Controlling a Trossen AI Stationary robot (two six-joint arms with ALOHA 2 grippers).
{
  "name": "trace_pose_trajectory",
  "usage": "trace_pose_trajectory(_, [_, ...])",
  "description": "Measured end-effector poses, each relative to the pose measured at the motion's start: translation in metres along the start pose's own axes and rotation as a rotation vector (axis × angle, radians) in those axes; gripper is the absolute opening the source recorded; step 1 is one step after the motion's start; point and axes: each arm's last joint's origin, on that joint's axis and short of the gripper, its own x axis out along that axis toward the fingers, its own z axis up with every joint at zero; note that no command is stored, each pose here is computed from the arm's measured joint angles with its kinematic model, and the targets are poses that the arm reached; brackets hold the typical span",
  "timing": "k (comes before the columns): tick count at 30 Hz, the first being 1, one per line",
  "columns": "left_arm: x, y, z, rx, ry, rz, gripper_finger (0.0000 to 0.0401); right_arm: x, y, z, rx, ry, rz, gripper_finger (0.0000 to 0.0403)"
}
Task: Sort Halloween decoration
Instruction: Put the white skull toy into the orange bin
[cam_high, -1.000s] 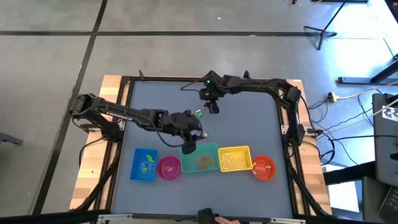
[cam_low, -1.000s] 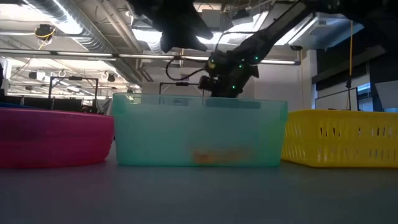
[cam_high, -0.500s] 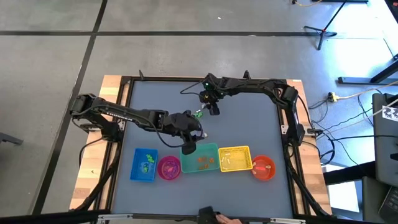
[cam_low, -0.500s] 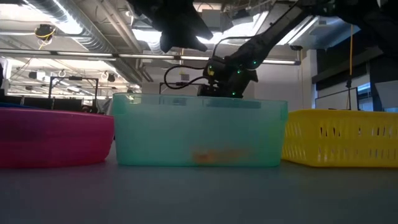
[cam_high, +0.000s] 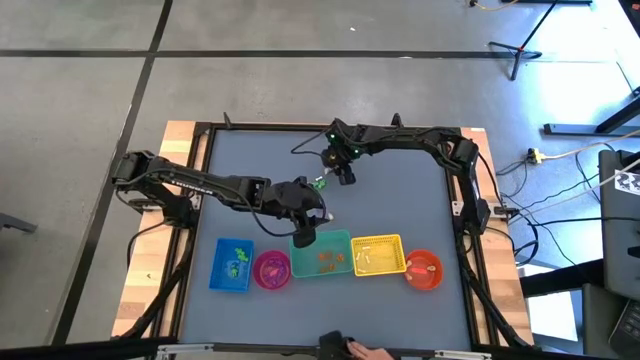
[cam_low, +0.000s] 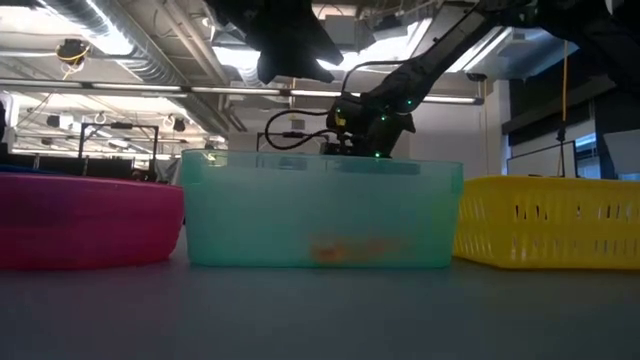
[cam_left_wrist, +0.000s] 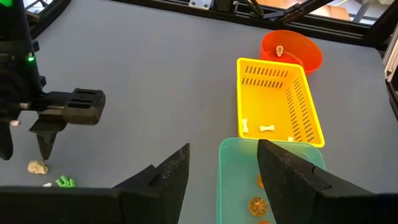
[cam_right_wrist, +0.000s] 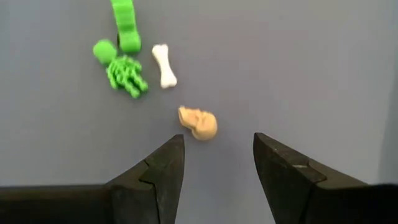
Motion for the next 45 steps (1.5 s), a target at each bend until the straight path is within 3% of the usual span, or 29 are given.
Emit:
trace_pose_trajectory(6, [0.000,0.000,0.000,-0.003,0.000,0.000,0.0173,0.001,0.004,0.001,-0.124,0.019,0.013,0.0188])
trace_pose_trajectory(21, [0.000,0.000,0.000,-0.003,0.000,0.002,0.0173,0.005,0.020,0.013,-0.304,0.091,-0.019,0.0188])
trace_pose_trajectory(33, [0.000,0.000,0.000,-0.003,-0.001,0.006,0.0173,0.004,0.019,0.012,-0.329,0.094,-0.015,0.0188])
trace_pose_trajectory(41, [0.000,0.009,0.002,-0.007,-0.056,0.227,0.0173,0.004,0.019,0.012,-0.293,0.094,-0.017,0.0188])
trace_pose_trajectory(45, [0.002,0.028,0.002,-0.031,-0.002,0.231,0.0173,0.004,0.019,0.012,-0.293,0.093,-0.018,0.0188])
